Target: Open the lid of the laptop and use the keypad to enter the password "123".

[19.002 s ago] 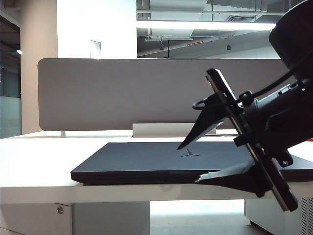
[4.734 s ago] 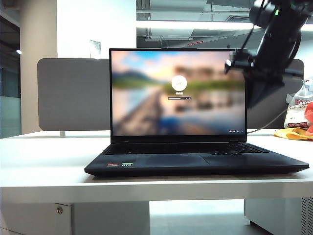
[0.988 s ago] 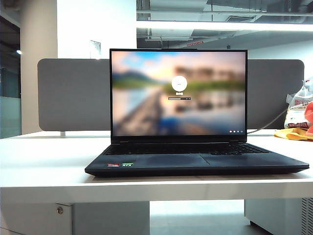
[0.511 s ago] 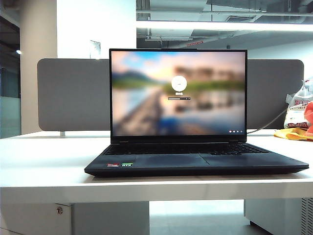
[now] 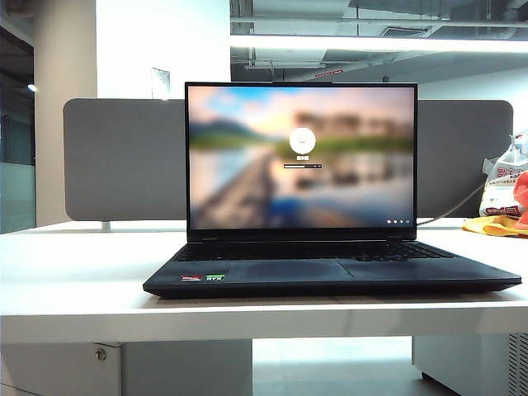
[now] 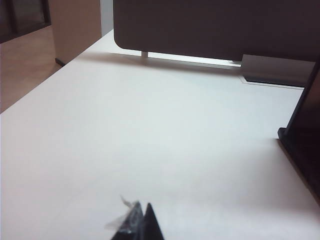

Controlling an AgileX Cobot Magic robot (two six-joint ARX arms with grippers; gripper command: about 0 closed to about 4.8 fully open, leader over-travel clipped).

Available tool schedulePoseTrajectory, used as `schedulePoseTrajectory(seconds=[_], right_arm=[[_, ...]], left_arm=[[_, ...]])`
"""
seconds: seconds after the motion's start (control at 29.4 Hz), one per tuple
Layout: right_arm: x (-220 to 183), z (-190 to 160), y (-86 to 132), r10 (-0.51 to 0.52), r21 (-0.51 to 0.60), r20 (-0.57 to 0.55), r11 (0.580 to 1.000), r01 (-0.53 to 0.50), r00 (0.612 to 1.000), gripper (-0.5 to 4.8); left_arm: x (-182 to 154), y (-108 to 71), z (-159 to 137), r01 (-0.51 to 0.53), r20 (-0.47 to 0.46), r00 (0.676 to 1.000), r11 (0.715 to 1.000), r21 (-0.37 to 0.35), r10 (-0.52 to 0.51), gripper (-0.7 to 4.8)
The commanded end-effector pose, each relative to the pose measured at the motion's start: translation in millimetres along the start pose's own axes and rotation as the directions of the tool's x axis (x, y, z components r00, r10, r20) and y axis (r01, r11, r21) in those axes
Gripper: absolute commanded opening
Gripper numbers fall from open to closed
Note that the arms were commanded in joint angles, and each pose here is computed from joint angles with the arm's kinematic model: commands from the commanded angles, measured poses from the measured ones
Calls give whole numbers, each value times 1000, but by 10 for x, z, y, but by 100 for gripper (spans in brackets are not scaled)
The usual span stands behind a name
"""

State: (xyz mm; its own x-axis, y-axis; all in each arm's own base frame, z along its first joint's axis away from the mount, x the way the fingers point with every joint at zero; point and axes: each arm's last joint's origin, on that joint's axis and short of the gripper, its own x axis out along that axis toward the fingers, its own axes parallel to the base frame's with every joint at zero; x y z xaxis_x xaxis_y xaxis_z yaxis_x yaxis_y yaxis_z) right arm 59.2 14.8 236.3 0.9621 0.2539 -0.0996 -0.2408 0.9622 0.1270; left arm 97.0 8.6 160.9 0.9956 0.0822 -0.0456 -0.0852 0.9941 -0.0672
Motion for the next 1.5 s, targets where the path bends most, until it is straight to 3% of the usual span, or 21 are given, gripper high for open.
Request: schedulePoseTrajectory(seconds=[0.03, 0.27, 0.34, 0.54, 0.72, 0.92, 1.29, 1.4, 1.5], right_arm=[[-8, 25, 4, 3, 2, 15, 1000, -3, 1000, -9], [-8, 22, 0, -8, -11, 13, 1000, 8, 1000, -8], [-8, 24, -15, -57, -81, 20, 995, 58, 998, -8], [-13, 35, -74, -252, -154, 54, 954, 257, 966, -8], [132, -79, -149, -340, -94, 159, 929, 357, 927, -8], [300, -321, -239, -330, 8, 245, 941, 338, 912, -8], [324, -453, -392, -455, 31, 259, 886, 463, 852, -8], [331, -469, -395, -451, 26, 257, 887, 460, 855, -8], [358, -523, -382, -381, 3, 237, 920, 391, 894, -8]], left_arm=[[0, -1, 4, 4, 4, 1000, 1000, 4, -4, -6], [0, 0, 4, 3, 4, 1000, 1000, 4, -3, -5], [0, -1, 4, 4, 4, 1000, 1000, 4, -4, -6], [0, -1, 4, 4, 4, 1000, 1000, 4, -4, -5], [0, -1, 4, 4, 4, 1000, 1000, 4, -4, -6], [0, 0, 4, 3, 4, 1000, 1000, 4, -3, -5], [0, -1, 4, 4, 4, 1000, 1000, 4, -4, -6], [0, 0, 4, 3, 4, 1000, 1000, 4, -3, -5], [0, -1, 4, 4, 4, 1000, 1000, 4, -4, -5]])
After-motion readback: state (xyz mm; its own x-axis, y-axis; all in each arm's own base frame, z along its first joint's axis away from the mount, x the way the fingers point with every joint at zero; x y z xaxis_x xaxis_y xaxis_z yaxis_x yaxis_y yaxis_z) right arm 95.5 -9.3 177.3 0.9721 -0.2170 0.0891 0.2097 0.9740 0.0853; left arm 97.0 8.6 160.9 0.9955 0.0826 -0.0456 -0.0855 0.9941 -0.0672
